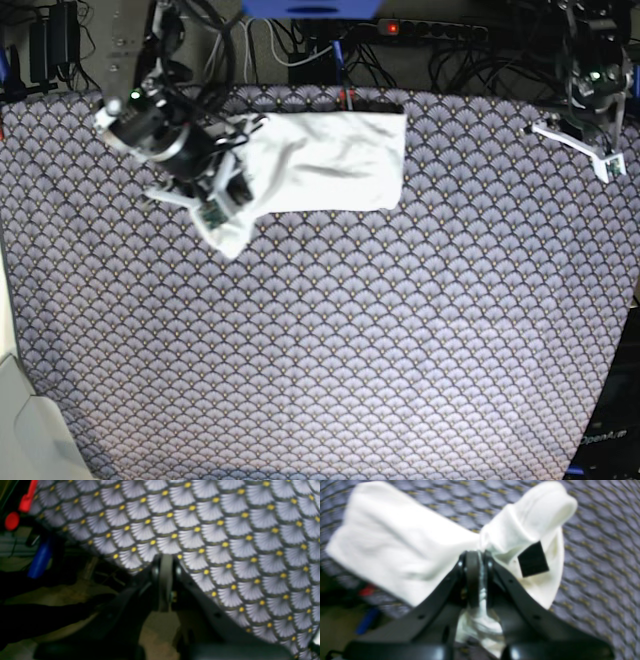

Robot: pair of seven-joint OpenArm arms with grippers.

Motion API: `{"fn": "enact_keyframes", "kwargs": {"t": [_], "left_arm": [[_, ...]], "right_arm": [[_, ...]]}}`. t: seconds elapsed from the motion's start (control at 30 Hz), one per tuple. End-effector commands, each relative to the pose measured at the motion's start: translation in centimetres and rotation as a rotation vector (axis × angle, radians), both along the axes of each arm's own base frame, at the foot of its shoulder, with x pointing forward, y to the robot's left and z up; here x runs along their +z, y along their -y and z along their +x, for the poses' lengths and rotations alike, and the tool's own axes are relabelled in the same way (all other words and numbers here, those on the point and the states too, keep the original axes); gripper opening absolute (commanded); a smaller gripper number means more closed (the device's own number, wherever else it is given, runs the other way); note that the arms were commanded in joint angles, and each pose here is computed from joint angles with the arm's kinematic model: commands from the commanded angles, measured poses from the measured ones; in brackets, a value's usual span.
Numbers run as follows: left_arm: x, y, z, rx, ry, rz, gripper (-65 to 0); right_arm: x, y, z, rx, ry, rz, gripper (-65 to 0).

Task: Fold the T-shirt properly
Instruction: 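Lift the strip end with the right gripper and fold it onto the stack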

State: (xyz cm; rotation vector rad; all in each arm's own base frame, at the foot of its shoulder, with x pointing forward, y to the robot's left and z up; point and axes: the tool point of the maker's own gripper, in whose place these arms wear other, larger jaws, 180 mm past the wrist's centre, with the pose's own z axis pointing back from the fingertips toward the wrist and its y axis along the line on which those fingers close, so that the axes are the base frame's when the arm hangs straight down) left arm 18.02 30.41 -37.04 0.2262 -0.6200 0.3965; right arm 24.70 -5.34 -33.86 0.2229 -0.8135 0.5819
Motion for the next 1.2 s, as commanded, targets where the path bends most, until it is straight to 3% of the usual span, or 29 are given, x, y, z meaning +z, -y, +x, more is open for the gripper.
{"fn": "enact_keyframes", "kwargs": {"t": [0.0, 0.3, 0.5, 0.83, 1.03, 1.17], "left_arm": [[0.9, -0.3, 0.5, -0.010, 0.025, 0.024, -64.6], [0.8, -0.1, 0.7, -0.009, 0.030, 0.013, -64.6], [0.7, -0.1, 0.6, -0.009, 0.025, 0.013, -64.6], [0.7, -0.1, 0.6, -0.009, 0.026, 0.011, -64.6], [0.7, -0.1, 0.6, -0.009, 0.026, 0.013, -64.6], [0.7, -0.1, 0.5, -0.009, 0.024, 0.013, -64.6]], "right_arm": [[1.2, -1.8, 0.0, 0.039, 0.039, 0.049, -65.0], [2.5, -11.0, -3.1, 0.318, 0.045, 0.134, -65.0], [2.3, -14.3, -3.7, 0.433, 0.038, 0.148, -65.0], [3.2, -15.5, -3.0, 0.447, 0.063, 0.167, -65.0], [1.0, -16.2, -3.1, 0.449, -0.012, 0.170, -65.0], [0.5, -16.6, -2.9, 0.449, -0.027, 0.174, -51.0]]}}
